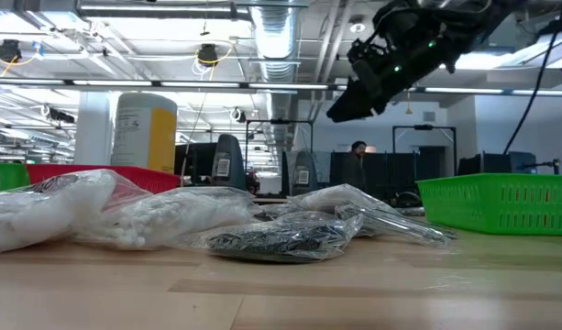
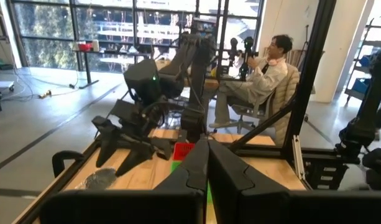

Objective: Pick & Place Travel size toiletries
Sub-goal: Put the gray deodorant into the right red bin

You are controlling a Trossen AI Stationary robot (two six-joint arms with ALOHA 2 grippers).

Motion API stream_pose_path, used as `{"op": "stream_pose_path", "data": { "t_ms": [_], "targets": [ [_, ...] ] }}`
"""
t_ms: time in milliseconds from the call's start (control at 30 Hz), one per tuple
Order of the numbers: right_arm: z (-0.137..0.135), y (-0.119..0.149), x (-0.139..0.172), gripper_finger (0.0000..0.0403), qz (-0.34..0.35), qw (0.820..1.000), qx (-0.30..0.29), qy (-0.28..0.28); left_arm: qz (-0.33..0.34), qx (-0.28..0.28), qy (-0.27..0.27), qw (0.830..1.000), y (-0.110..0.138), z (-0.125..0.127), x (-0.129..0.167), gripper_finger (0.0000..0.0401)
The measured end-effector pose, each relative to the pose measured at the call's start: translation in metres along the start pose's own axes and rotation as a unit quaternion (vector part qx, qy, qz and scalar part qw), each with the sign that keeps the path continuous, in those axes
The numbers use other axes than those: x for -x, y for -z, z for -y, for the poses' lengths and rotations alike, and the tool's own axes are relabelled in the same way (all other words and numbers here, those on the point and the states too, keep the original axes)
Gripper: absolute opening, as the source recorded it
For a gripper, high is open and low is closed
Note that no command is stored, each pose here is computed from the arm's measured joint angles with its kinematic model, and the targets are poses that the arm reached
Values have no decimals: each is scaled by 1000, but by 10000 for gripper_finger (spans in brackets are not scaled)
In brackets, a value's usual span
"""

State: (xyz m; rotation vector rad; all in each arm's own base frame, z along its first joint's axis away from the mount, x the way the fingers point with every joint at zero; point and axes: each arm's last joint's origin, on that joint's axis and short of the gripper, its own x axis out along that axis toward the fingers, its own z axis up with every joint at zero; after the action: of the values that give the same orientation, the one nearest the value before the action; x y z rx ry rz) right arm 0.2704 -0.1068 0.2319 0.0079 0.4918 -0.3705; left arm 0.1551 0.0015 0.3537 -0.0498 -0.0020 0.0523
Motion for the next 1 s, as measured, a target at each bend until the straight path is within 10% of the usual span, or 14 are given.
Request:
{"op": "stream_pose_path", "data": {
  "t_ms": [1000],
  "targets": [
    [-16,32,-90,255,-43,999,-5,-17,-59,-3,-3,998,18,1,-28,0]
  ]
}}
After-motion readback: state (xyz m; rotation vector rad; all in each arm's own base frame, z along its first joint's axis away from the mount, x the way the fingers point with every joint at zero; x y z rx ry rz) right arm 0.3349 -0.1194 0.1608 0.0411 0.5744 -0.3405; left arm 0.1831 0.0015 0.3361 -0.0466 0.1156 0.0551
